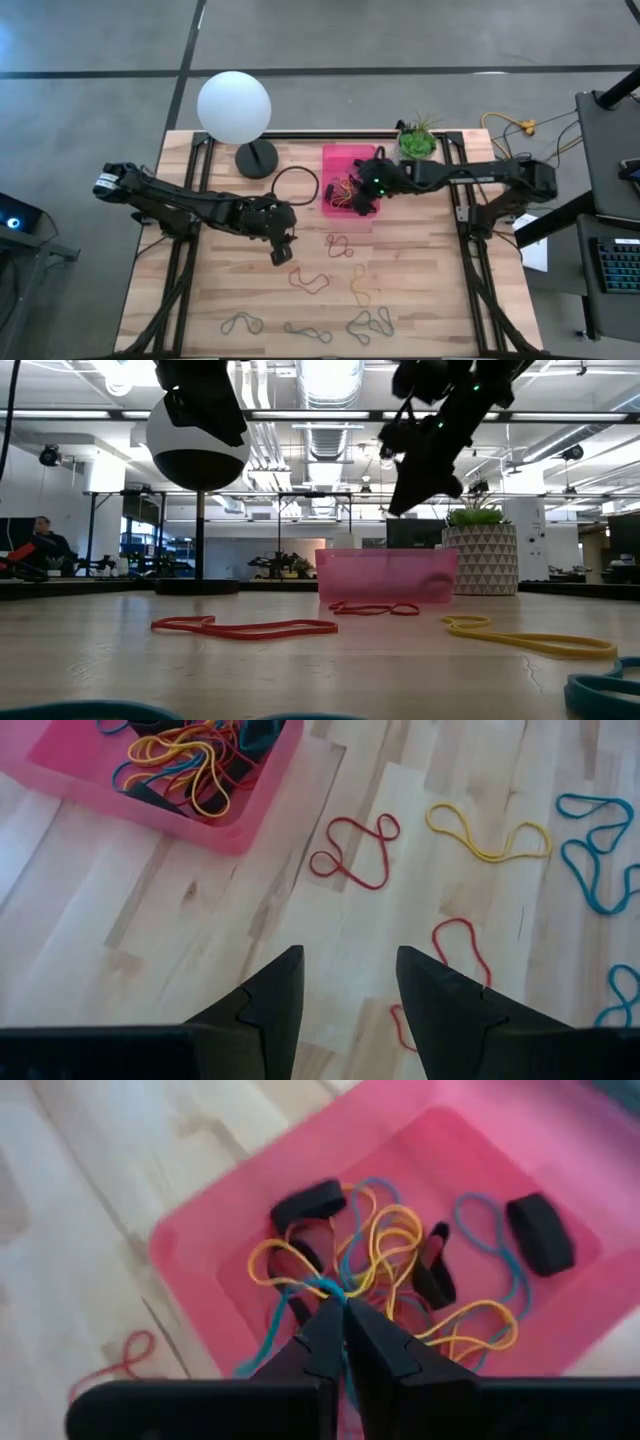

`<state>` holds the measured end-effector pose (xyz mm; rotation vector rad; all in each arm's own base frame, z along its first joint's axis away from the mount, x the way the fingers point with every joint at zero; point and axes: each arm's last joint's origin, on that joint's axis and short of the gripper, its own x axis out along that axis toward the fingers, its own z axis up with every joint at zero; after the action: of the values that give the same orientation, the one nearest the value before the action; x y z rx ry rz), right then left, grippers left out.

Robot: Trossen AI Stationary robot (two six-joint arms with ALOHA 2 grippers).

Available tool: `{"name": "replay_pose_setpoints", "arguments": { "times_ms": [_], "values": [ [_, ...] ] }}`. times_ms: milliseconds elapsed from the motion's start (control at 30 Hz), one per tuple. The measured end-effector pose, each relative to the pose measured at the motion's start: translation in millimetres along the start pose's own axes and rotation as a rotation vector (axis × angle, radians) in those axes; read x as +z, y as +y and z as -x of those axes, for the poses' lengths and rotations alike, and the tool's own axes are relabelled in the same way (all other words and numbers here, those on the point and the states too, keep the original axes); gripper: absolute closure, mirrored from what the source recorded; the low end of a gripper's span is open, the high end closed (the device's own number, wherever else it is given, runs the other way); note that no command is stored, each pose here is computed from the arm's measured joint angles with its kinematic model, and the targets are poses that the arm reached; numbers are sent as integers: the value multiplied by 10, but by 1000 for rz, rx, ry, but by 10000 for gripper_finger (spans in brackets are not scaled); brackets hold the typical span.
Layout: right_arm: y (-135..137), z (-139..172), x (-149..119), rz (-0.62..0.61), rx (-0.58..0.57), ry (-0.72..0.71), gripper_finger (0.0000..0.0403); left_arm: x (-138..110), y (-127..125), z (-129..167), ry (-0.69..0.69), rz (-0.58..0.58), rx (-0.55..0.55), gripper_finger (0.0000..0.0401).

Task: Pick and place rubber bands into bin
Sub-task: Put the blue rubber band into the pink bin, then put the red rubber band into the pink bin

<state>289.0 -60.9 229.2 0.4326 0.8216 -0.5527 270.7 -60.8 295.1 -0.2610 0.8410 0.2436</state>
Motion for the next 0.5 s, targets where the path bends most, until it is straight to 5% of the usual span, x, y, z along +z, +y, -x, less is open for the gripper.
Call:
{"name": "replay_pose_setpoints", "arguments": {
  "times_ms": [200, 500],
  "values": [
    [207, -151, -8, 90, 18, 104, 367, 0, 0, -4, 0, 22, 2, 255],
    [501, -3, -39, 390, 31, 152, 242, -6, -2, -7, 3, 54, 0, 255]
  ]
}}
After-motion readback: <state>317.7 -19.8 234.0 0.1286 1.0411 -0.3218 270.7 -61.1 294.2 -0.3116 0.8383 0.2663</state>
